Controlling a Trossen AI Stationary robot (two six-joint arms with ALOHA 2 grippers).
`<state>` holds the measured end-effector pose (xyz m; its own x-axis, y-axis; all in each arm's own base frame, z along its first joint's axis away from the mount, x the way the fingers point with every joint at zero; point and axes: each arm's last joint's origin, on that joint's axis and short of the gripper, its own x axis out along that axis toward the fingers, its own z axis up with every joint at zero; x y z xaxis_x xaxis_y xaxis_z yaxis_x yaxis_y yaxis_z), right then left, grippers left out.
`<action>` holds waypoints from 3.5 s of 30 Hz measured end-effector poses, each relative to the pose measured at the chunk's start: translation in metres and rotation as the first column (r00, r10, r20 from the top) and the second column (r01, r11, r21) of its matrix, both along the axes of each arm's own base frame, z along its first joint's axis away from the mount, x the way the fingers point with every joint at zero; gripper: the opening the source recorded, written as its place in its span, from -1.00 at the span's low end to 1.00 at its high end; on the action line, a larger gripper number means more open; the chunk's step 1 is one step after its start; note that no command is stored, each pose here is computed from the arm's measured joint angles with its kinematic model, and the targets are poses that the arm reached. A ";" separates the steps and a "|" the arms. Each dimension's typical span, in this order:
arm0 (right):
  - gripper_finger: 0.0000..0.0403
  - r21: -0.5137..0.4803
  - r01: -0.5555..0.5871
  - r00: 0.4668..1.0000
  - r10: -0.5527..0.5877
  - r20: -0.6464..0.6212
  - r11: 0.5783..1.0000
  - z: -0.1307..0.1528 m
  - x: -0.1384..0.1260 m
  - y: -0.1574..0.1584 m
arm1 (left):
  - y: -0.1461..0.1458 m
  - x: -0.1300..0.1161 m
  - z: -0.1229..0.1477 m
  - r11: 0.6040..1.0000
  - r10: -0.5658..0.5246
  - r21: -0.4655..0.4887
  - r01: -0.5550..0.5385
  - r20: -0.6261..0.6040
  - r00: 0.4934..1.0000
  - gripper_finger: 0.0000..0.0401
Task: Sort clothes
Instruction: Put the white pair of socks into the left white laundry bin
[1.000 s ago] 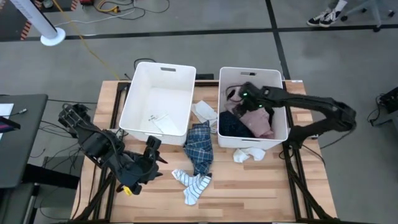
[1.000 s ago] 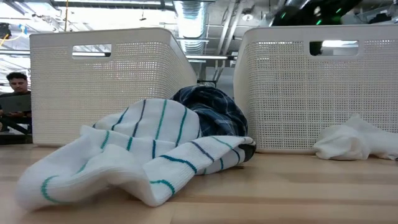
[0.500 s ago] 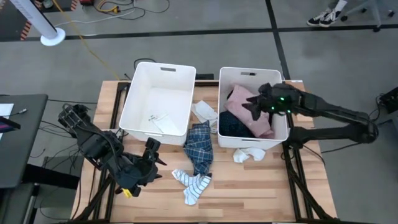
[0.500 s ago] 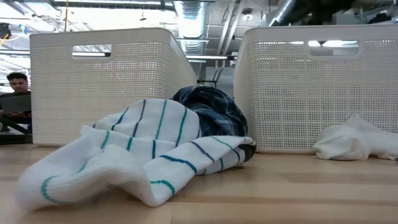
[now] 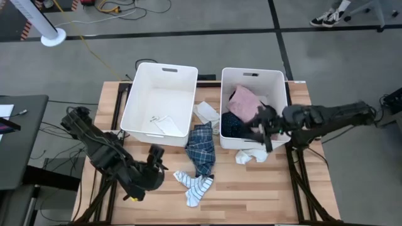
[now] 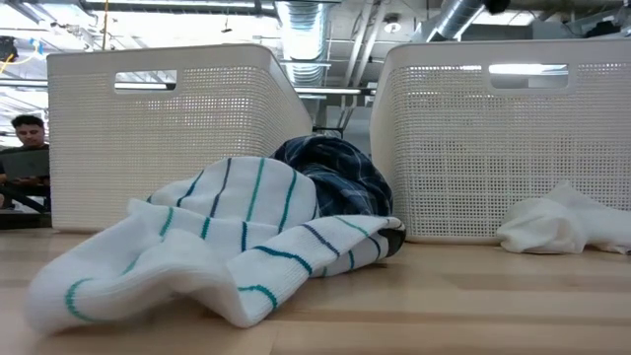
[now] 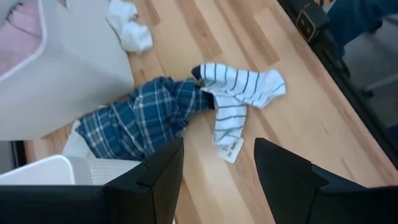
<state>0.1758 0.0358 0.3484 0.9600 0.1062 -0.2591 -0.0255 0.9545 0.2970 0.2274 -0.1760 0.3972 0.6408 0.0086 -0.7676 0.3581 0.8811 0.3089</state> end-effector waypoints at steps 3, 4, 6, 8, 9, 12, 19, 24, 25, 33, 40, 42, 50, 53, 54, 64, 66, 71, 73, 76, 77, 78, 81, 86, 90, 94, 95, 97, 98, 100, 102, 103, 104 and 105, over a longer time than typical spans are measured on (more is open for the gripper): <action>0.16 -0.031 -0.112 0.994 0.112 -0.011 0.993 -0.005 0.007 0.022 | -0.001 0.001 -0.007 1.000 0.006 0.007 -0.006 -0.018 1.000 -0.05; 0.16 -0.037 -0.143 0.990 0.142 -0.018 0.989 -0.007 0.009 0.029 | -0.001 0.001 -0.008 1.000 0.010 0.008 -0.010 -0.023 1.000 -0.05; 0.16 -0.043 -0.199 0.980 0.198 -0.039 0.979 -0.012 0.013 0.043 | -0.001 0.001 -0.010 1.000 0.020 0.003 -0.020 -0.026 0.999 -0.05; 0.16 -0.049 -0.246 0.968 0.243 -0.065 0.968 -0.018 0.017 0.055 | -0.001 0.001 -0.012 1.000 0.028 0.002 -0.028 -0.030 0.999 -0.05; 0.16 -0.054 -0.268 0.961 0.263 -0.091 0.962 -0.021 0.019 0.061 | -0.001 0.001 -0.013 1.000 0.032 0.003 -0.032 -0.033 0.999 -0.05; 0.16 -0.081 -0.298 0.939 0.277 -0.203 0.951 -0.031 0.024 0.076 | -0.002 0.002 -0.018 0.999 0.040 0.003 -0.040 -0.038 0.998 -0.05; 0.16 -0.206 -0.284 0.830 0.133 -0.541 0.936 -0.053 0.037 0.099 | -0.003 0.003 -0.030 0.998 0.060 0.016 -0.059 -0.053 0.997 -0.05; 0.16 -0.312 -0.343 0.690 0.012 -0.724 0.886 -0.075 0.048 0.117 | -0.003 0.005 -0.032 0.997 0.071 0.017 -0.070 -0.036 0.997 -0.06; 0.16 -0.327 -0.359 0.660 -0.010 -0.751 0.874 -0.080 0.050 0.121 | -0.003 0.005 -0.032 0.997 0.072 0.017 -0.071 -0.035 0.997 -0.06; 0.16 -0.470 -0.460 0.492 -0.225 -0.841 0.753 -0.122 0.062 0.147 | -0.003 0.005 -0.032 0.996 0.084 0.021 -0.084 -0.025 0.996 -0.06; 0.16 -0.580 -0.550 0.417 -0.404 -0.814 0.601 -0.150 0.063 0.154 | -0.003 0.005 -0.032 0.996 0.090 0.023 -0.090 -0.021 0.996 -0.06; 0.16 -0.580 -0.555 0.400 -0.420 -0.815 0.596 -0.156 0.066 0.154 | -0.003 0.005 -0.032 0.995 0.093 0.022 -0.092 -0.020 0.995 -0.06; 0.16 -0.595 -0.564 0.357 -0.481 -0.801 0.573 -0.180 0.081 0.142 | -0.004 0.007 -0.037 0.995 0.100 0.026 -0.100 -0.004 0.995 -0.07; 0.16 -0.588 -0.576 0.327 -0.499 -0.802 0.567 -0.191 0.084 0.136 | -0.005 0.007 -0.048 0.994 0.103 0.045 -0.102 -0.031 0.994 -0.07; 0.15 -0.585 -0.579 0.325 -0.498 -0.804 0.567 -0.195 0.086 0.134 | -0.005 0.006 -0.052 0.993 0.106 0.049 -0.104 -0.040 0.994 -0.07; -0.29 -0.528 -0.561 0.230 -0.493 -0.839 0.637 -0.225 0.083 0.113 | -0.010 0.001 -0.075 0.994 0.099 0.062 -0.094 -0.090 0.991 -0.07; -0.45 -0.508 -0.553 0.219 -0.473 -0.854 0.661 -0.227 0.082 0.113 | -0.012 0.000 -0.076 0.994 0.098 0.061 -0.093 -0.092 0.991 -0.07; -0.91 -0.494 -0.528 0.222 -0.450 -0.865 0.690 -0.221 0.085 0.118 | -0.017 -0.003 -0.074 0.993 0.098 0.067 -0.095 -0.052 0.994 -0.07; -0.94 -0.496 -0.503 0.251 -0.429 -0.868 0.708 -0.212 0.088 0.123 | -0.019 -0.004 -0.074 0.989 0.113 0.092 -0.111 -0.012 0.994 -0.07; -0.94 -0.506 -0.450 0.314 -0.401 -0.861 0.736 -0.192 0.092 0.130 | -0.019 -0.005 -0.072 0.979 0.144 0.137 -0.150 0.054 0.988 -0.07; -0.95 -0.513 -0.435 0.343 -0.390 -0.855 0.740 -0.185 0.094 0.133 | -0.019 -0.005 -0.072 0.975 0.154 0.149 -0.165 0.079 0.985 -0.07; -0.96 -0.521 -0.419 0.377 -0.379 -0.845 0.743 -0.177 0.095 0.137 | -0.019 -0.004 -0.071 0.971 0.165 0.157 -0.180 0.104 0.981 -0.07; -0.98 -0.549 -0.362 0.484 -0.351 -0.802 0.753 -0.147 0.096 0.145 | -0.020 -0.001 -0.068 0.964 0.186 0.158 -0.214 0.176 0.967 -0.07; -0.99 -0.557 -0.285 0.662 -0.259 -0.703 0.780 -0.097 0.091 0.160 | -0.027 0.010 -0.084 0.963 0.181 0.136 -0.231 0.304 0.935 -0.07; -0.99 -0.570 -0.252 0.788 -0.176 -0.590 0.782 -0.063 0.079 0.171 | -0.030 0.023 -0.105 0.974 0.152 0.096 -0.206 0.400 0.904 -0.06; -1.00 -0.586 -0.208 0.882 -0.109 -0.458 0.783 -0.036 0.068 0.178 | -0.030 0.036 -0.114 0.982 0.123 0.057 -0.179 0.526 0.842 -0.06; -1.00 -0.583 -0.197 0.900 -0.090 -0.426 0.788 -0.030 0.066 0.178 | -0.029 0.039 -0.114 0.983 0.120 0.049 -0.176 0.557 0.822 -0.06; -1.00 -0.585 -0.175 0.930 -0.062 -0.361 0.792 -0.017 0.066 0.177 | -0.026 0.044 -0.113 0.986 0.107 0.036 -0.161 0.605 0.789 -0.06; -1.00 -0.588 -0.166 0.943 -0.046 -0.329 0.792 -0.011 0.066 0.177 | -0.025 0.047 -0.111 0.989 0.097 0.024 -0.143 0.624 0.776 -0.06; -1.00 -0.600 -0.154 0.964 -0.014 -0.267 0.785 -0.001 0.067 0.177 | -0.022 0.051 -0.107 0.994 0.082 0.002 -0.111 0.653 0.753 -0.06; -1.00 -0.616 -0.145 0.977 0.015 -0.211 0.774 0.008 0.068 0.177 | -0.019 0.055 -0.105 0.996 0.066 -0.003 -0.086 0.665 0.744 -0.06; -1.00 -0.625 -0.144 0.981 0.029 -0.191 0.767 0.011 0.068 0.176 | -0.018 0.056 -0.104 0.997 0.057 0.002 -0.078 0.666 0.744 -0.06; -1.00 -0.632 -0.143 0.984 0.039 -0.176 0.762 0.014 0.068 0.176 | -0.018 0.056 -0.103 0.997 0.051 0.005 -0.073 0.669 0.742 -0.06; -1.00 -0.637 -0.141 0.985 0.046 -0.164 0.758 0.017 0.067 0.176 | -0.018 0.056 -0.103 0.997 0.046 0.010 -0.072 0.671 0.740 -0.06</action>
<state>0.2431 0.2118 0.3653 0.9063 -0.0439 -0.4204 -0.1319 0.9156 -0.3799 0.2839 -0.1940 0.2944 0.9870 0.0812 -0.1389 -0.0049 0.8781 0.4785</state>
